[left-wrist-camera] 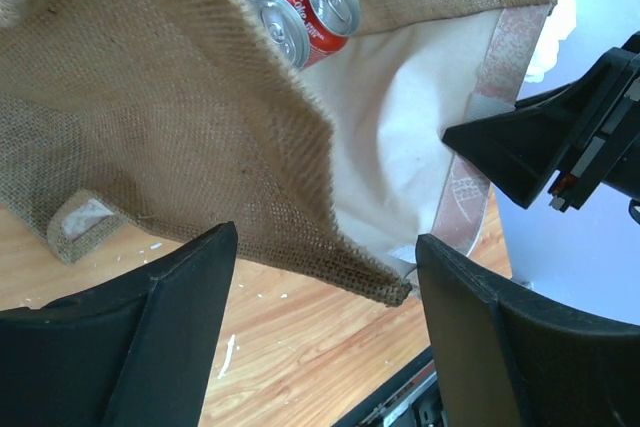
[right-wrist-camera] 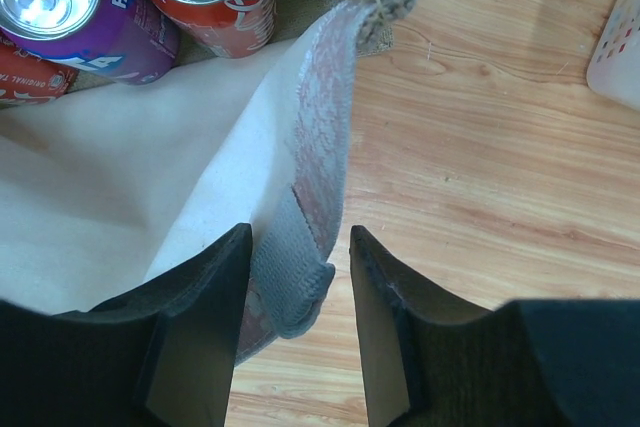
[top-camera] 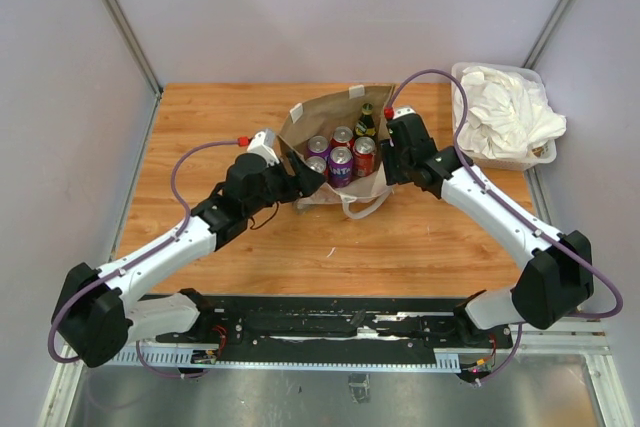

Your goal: Take the beverage out of the canvas bag

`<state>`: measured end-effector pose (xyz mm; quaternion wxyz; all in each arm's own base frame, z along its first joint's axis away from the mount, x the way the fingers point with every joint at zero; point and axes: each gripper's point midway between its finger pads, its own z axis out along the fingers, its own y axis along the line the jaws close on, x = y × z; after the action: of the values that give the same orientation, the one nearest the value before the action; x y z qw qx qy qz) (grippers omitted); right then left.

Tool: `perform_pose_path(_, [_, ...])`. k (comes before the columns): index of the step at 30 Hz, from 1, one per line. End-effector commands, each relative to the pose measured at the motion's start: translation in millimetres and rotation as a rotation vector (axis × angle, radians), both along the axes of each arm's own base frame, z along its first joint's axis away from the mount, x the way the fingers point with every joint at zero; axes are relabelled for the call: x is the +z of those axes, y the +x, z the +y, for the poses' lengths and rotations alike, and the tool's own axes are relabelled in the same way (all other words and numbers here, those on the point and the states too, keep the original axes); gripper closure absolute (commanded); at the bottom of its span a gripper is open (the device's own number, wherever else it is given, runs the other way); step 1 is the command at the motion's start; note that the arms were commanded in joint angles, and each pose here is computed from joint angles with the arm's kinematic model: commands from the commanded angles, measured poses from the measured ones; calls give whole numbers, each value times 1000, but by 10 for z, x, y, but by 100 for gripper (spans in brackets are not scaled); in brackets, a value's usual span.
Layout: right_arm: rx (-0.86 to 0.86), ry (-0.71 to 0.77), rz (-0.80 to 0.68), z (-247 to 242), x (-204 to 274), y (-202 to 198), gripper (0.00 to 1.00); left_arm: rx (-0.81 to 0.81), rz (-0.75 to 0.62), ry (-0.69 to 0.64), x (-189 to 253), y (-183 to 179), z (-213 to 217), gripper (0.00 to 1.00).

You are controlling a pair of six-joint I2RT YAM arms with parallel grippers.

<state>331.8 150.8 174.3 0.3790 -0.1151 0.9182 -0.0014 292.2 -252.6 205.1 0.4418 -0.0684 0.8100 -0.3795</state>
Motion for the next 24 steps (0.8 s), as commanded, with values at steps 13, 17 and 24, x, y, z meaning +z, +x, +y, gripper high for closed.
perform_pose_path(13, [15, -27, -30, 25, 119, 11, 54, 47, 183, 307, -1089, -245, 401, 61])
perform_pose_path(17, [25, -18, -73, 29, 335, 35, 53, 44, 209, 340, -1226, -284, 430, 61])
perform_pose_path(24, [74, 20, -193, 124, 888, 84, 49, 38, 208, 332, -1208, -301, 406, 61])
